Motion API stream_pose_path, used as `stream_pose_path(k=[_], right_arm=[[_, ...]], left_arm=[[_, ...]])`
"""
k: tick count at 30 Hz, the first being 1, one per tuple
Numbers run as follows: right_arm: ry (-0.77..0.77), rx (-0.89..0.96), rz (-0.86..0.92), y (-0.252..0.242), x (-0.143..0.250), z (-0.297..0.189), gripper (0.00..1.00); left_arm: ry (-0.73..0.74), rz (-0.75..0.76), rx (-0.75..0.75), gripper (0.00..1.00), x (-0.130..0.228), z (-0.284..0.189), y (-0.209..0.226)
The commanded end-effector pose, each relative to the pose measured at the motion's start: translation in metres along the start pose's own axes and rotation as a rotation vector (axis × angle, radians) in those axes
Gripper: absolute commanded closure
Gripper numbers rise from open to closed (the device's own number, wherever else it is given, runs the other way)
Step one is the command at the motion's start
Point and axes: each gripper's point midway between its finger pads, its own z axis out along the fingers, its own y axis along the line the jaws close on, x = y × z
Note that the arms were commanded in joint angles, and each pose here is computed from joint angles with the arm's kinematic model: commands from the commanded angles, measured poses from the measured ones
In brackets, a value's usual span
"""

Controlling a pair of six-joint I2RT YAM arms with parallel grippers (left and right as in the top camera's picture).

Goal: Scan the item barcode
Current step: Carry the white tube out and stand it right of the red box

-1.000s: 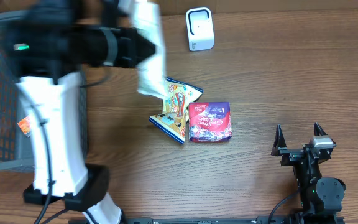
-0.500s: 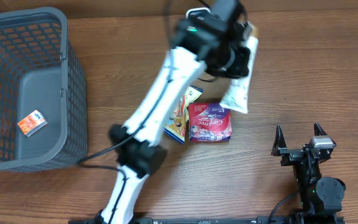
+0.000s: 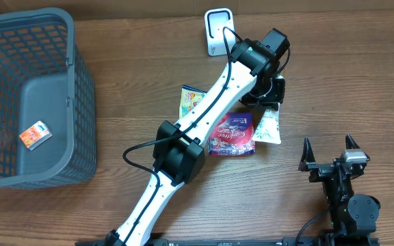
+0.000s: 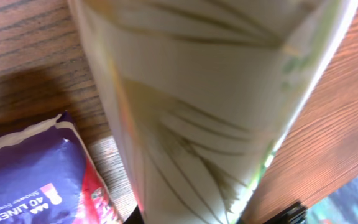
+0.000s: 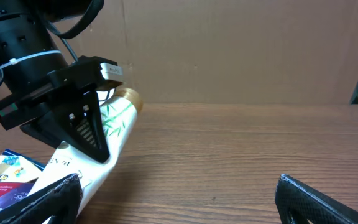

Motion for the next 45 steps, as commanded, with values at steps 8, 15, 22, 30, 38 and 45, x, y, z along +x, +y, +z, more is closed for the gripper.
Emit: stream_pose_path(k=[8, 15, 22, 30, 38, 45], right_arm=[[-0.003, 0.004, -0.004, -0.001, 0.002, 0.000, 0.00], [-0.003, 0.004, -0.004, -0.001, 0.002, 0.000, 0.00], [-0.003, 0.004, -0.004, -0.001, 0.002, 0.000, 0.00], [-0.003, 0.004, -0.004, -0.001, 0.002, 0.000, 0.00], [-0.003, 0.004, -0.004, -0.001, 0.002, 0.000, 0.00], [-0.003, 0.004, -0.004, -0.001, 0.002, 0.000, 0.00]], left_arm=[[0.073, -0.193, -0.040, 0.92, 0.010, 0.041, 0.008], [0.099, -0.151, 0.014, 0.52, 0.008, 0.034, 0.006], [0.134, -0.046, 0.263, 0.52, 0.001, -0.013, -0.019], [-0.084, 0.030, 0.192, 0.52, -0.010, -0.125, 0.006], [-0.410, 0.117, 0.171, 0.45, 0.004, -0.263, 0.018], [-0.741, 0.134, 0.072, 0.40, 0.037, -0.391, 0.068]])
